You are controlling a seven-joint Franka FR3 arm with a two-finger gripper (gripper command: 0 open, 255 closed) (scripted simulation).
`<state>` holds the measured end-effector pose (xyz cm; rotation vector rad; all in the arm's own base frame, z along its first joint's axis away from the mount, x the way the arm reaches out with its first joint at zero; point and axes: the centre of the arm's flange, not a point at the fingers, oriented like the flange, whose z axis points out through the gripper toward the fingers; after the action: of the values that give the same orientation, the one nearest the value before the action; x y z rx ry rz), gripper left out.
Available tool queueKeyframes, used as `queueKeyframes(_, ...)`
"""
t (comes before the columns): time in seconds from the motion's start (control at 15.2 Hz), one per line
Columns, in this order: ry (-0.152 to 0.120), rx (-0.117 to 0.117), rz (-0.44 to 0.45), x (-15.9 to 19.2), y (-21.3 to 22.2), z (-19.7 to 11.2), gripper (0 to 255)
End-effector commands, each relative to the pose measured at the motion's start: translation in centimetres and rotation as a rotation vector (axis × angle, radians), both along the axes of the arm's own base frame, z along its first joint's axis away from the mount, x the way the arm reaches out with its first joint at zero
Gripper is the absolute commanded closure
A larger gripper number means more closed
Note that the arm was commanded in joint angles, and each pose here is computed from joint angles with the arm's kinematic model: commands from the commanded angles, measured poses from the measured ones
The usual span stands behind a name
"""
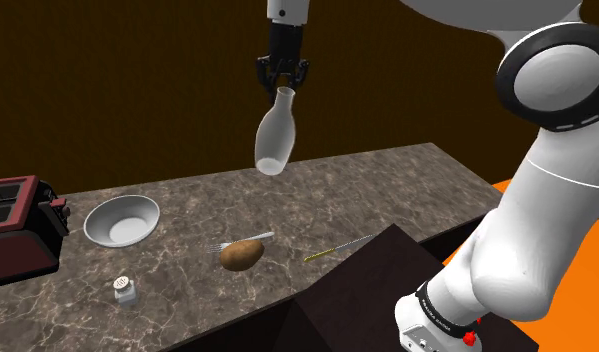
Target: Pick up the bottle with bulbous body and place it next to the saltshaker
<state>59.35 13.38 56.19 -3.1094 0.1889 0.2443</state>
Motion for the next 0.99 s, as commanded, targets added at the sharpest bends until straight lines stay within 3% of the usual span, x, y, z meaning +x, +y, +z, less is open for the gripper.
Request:
queueKeyframes(0.0, -0.001, 0.0, -0.001, -0.6, 2.5, -0.7, 255)
queueKeyframes(0.92, -0.001, 0.0, -0.001, -4.8, 19.9, -5.4, 255)
